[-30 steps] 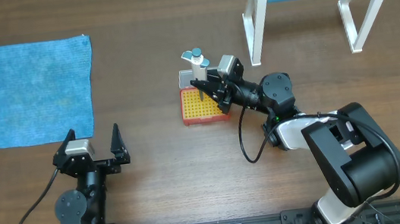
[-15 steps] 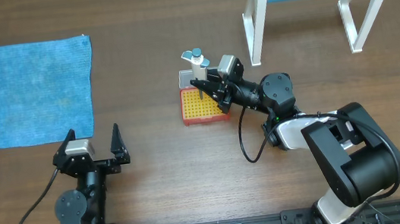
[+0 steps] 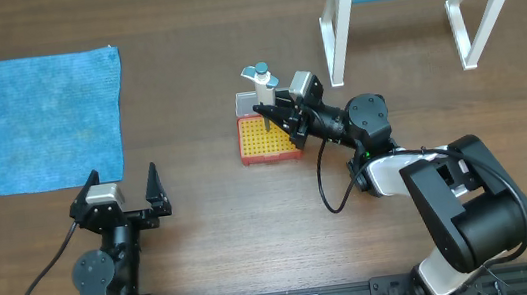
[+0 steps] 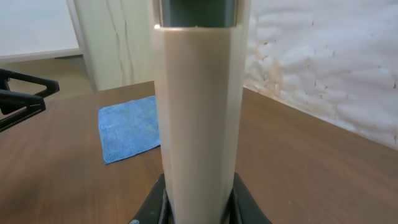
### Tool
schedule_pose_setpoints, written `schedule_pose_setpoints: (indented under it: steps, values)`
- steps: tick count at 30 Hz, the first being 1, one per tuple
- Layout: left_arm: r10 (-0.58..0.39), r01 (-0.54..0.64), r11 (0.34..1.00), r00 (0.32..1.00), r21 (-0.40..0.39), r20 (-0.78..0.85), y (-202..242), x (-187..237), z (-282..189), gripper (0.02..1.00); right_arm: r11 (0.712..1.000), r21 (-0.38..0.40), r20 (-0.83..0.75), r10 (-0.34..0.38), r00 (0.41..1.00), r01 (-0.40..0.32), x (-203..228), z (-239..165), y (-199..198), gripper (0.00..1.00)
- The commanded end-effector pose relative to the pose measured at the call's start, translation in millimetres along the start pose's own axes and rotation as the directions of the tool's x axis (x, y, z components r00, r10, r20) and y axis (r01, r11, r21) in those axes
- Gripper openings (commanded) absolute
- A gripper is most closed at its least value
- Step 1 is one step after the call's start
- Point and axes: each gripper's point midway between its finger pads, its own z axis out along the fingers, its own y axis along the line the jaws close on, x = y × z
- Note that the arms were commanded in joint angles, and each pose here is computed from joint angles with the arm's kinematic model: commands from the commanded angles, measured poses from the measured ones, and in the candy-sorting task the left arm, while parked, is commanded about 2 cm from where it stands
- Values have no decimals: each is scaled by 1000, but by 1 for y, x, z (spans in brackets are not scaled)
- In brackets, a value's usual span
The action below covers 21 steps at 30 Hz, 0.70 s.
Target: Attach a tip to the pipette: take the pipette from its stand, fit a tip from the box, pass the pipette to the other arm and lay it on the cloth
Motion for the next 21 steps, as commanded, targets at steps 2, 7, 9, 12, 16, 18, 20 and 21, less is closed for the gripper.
schedule_pose_setpoints:
  steps: [2, 7, 9, 12, 16, 18, 20, 21]
  values:
    - [10, -10, 1000, 1000, 16, -1, -3, 1, 0, 998, 999, -10, 30, -43, 999, 43, -16, -2, 2, 77]
    - [10, -10, 1000, 1000, 16, -1, -3, 1, 0, 996, 999, -16, 39, -37, 999, 38, -20, -2, 4, 77]
    - [10, -10, 1000, 1000, 16, -1, -3, 1, 0, 998, 999, -36, 37, -37, 999, 38, -19, -2, 7, 77]
    - [10, -10, 1000, 1000, 16, -1, -3, 1, 0, 998, 998, -43, 36, -36, 999, 38, -19, -2, 9, 77]
    - [10, -10, 1000, 1000, 16, -1, -3, 1, 0, 998, 999, -49, 14, -15, 1000, 16, -13, 0, 11, 77]
    - [10, -10, 1000, 1000, 16, -1, -3, 1, 0, 998, 999, -44, 16, -28, 999, 29, -13, 0, 10, 77]
    - [10, -10, 1000, 1000, 16, -1, -3, 1, 0, 998, 999, -38, 16, -32, 999, 32, -13, 0, 9, 77]
    - [10, -10, 1000, 1000, 16, -1, -3, 1, 0, 998, 999, -38, 16, -31, 999, 32, -13, 0, 9, 77]
